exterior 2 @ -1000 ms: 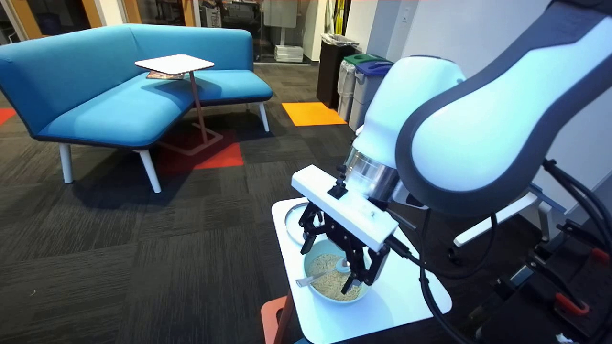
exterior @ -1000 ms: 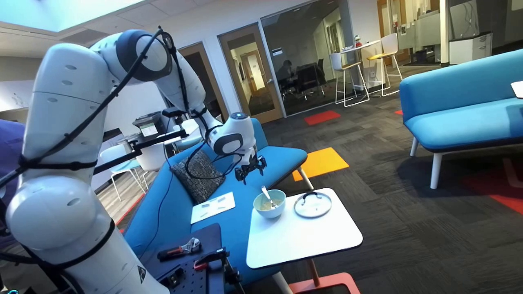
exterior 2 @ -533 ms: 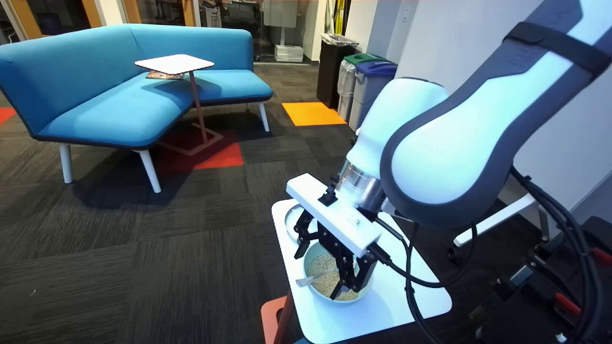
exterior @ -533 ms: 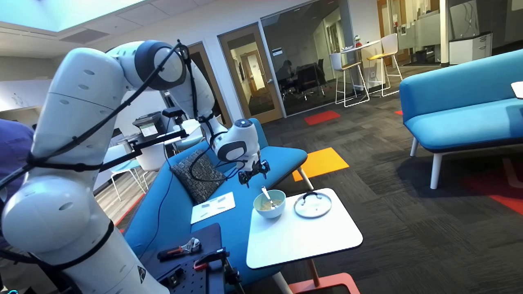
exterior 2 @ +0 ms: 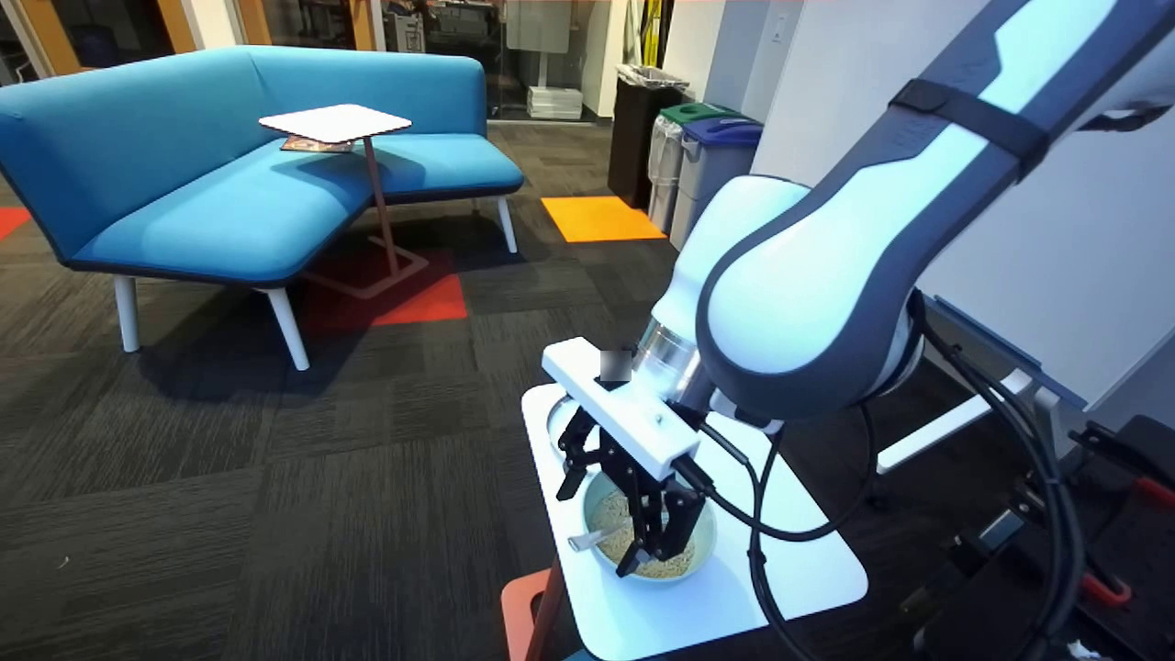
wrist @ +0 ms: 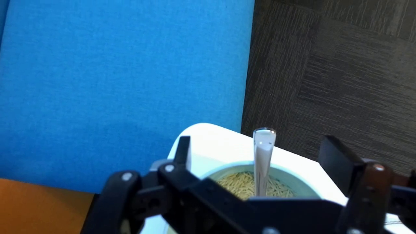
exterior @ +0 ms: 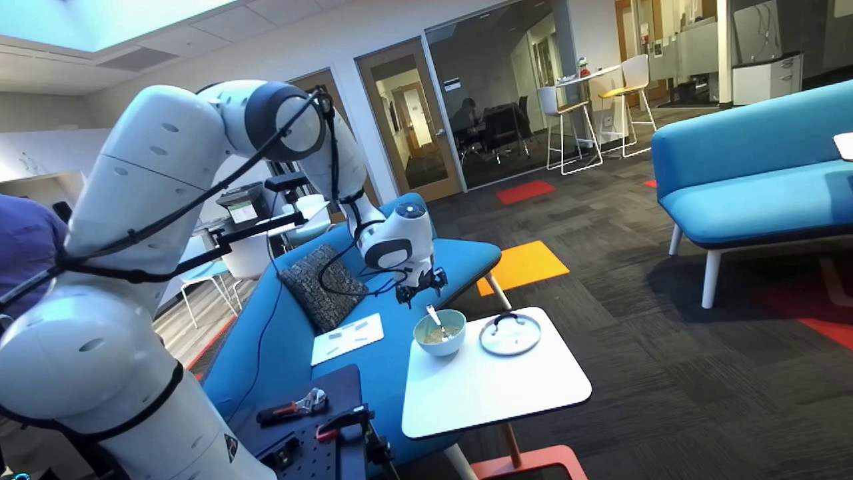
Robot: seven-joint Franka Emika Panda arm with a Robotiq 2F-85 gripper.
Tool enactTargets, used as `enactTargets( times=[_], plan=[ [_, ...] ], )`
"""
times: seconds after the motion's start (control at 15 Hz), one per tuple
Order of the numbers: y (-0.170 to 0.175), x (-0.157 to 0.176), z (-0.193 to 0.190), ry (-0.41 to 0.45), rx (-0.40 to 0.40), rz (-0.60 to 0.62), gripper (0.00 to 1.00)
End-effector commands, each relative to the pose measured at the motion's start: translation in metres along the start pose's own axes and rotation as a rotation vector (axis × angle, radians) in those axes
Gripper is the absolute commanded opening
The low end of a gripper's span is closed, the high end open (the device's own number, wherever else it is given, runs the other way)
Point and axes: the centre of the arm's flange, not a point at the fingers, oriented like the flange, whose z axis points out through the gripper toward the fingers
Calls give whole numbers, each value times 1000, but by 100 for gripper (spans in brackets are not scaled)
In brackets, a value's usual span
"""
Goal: Pick up the spoon and stir the objects in the bowl
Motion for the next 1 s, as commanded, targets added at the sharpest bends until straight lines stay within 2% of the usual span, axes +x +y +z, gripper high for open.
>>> enactTargets(
  times=[0.0,0.73,0.8,0.87,0.93],
  plan=[
    [-10,5,9,-47,10,40,100],
    [-14,18,27,-88,-21,105,100],
    [-14,19,28,-90,-22,109,75],
    [-14,20,29,-92,-23,113,74],
    [-14,21,30,-93,-24,117,66]
  ],
)
